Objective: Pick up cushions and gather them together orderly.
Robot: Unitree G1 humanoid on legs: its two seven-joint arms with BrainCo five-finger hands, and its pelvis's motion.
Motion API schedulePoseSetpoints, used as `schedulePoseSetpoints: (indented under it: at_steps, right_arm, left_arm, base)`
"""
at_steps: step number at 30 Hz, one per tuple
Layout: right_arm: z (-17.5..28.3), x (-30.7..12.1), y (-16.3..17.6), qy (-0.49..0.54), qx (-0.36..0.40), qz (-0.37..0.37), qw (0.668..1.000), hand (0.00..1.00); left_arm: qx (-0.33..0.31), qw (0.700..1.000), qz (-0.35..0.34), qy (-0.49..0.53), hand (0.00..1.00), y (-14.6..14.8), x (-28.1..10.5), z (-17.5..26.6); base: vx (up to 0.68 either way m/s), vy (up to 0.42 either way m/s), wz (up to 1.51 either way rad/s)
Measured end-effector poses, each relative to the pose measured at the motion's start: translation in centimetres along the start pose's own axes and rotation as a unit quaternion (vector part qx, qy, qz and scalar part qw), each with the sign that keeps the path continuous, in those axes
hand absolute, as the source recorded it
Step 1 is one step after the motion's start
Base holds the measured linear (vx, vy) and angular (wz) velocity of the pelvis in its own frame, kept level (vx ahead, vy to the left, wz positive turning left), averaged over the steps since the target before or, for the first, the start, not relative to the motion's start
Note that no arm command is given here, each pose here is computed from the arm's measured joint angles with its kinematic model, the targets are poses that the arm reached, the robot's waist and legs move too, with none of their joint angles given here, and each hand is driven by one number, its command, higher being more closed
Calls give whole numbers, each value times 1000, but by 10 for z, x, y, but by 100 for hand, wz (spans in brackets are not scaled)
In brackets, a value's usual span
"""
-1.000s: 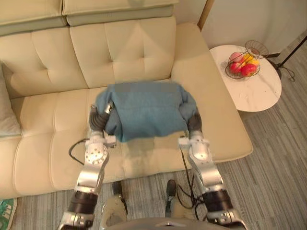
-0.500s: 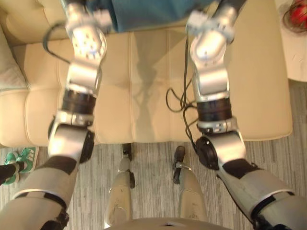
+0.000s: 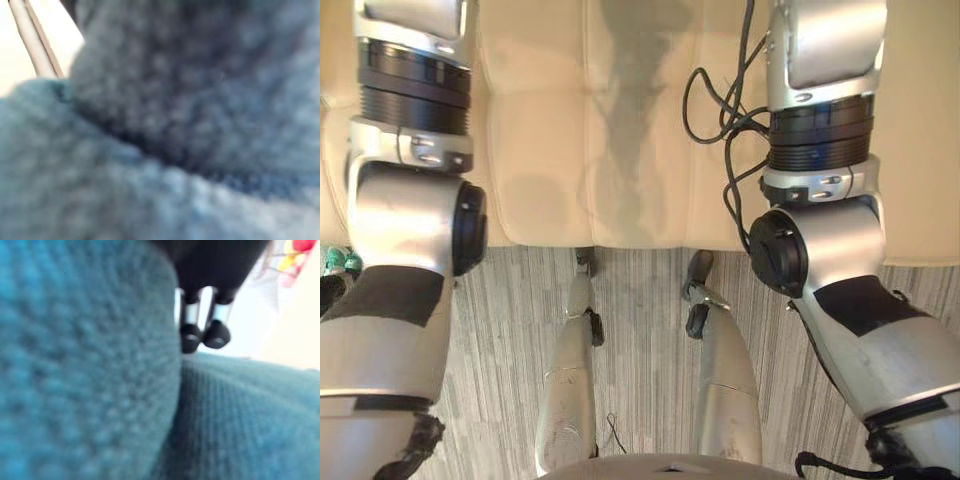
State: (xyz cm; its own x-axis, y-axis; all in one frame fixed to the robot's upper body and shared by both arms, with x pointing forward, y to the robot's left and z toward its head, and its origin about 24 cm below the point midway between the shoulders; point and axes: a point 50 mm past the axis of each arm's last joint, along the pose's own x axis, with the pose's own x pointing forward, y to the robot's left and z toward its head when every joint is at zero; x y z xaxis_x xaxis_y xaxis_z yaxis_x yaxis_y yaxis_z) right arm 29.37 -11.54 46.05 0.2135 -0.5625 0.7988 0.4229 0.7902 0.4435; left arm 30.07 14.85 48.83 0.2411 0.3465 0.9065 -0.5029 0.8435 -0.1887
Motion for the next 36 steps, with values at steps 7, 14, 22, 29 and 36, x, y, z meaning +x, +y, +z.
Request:
schedulePoseSetpoints:
  at_steps: [7,14,22,29,36]
  right_arm:
    - [-49,-21,1,73,-55,40,995,0]
    - [-105,-61,-30,134,-123,96,979,0]
    - [-132,-106,-79,184,-161,108,963,0]
    - [-132,-121,-121,191,-157,98,964,0]
    - [-122,-127,-168,180,-174,83,965,0]
  left_arm:
    - [29,999,2,27,0,4,-4,-19]
    - [82,991,-22,105,0,25,-65,-93]
    - [113,944,-31,309,0,52,-183,-173]
    - [95,931,-6,353,0,82,-218,-181]
    - [40,935,-35,351,0,106,-229,-177]
  base:
    - [4,-126,5]
    - [-30,-113,-2]
    - [12,-77,2]
    - [-7,-110,-11]
    - [7,-96,-10]
